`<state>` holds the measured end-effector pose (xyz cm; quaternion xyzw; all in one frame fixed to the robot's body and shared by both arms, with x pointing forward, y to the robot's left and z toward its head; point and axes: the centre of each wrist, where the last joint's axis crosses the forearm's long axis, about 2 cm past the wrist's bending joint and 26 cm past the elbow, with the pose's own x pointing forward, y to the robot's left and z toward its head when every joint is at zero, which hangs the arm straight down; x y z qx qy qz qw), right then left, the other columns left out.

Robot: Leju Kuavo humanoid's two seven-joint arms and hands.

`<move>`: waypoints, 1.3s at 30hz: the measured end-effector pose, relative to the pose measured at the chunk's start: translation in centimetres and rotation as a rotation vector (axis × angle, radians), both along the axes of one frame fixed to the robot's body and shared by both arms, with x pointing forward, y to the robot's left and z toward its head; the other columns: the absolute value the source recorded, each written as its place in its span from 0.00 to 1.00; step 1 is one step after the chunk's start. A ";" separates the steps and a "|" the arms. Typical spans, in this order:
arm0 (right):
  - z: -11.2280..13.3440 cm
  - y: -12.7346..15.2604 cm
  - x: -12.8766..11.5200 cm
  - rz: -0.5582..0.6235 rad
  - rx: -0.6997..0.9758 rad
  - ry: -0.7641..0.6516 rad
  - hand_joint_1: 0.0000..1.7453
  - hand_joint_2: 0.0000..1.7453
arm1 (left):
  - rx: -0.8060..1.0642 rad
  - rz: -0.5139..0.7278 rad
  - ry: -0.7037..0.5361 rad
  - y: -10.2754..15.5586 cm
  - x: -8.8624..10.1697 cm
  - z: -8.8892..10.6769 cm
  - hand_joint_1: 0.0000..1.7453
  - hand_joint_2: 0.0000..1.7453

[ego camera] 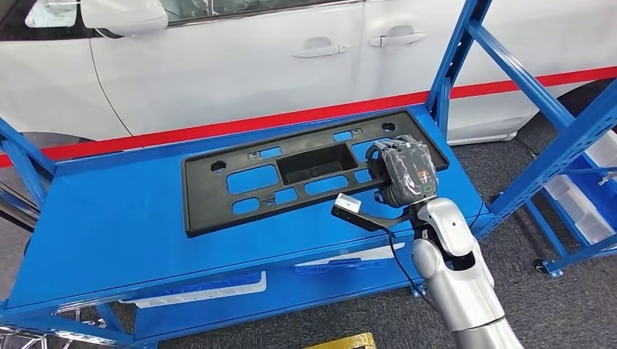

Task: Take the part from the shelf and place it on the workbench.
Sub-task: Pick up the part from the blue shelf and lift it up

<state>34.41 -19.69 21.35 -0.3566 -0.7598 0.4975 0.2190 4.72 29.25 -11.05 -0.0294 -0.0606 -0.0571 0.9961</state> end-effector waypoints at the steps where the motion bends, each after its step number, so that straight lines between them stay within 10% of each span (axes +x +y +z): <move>1: 0.0 0.0 0.0 0.001 0.001 0.000 1.00 1.00 | 0.000 0.000 0.001 0.0 0.0 0.0 0.00 1.00; 39: 0.9 -0.2 0.2 0.030 0.004 -0.007 1.00 1.00 | 0.000 0.002 -0.003 0.0 0.1 0.0 0.00 1.00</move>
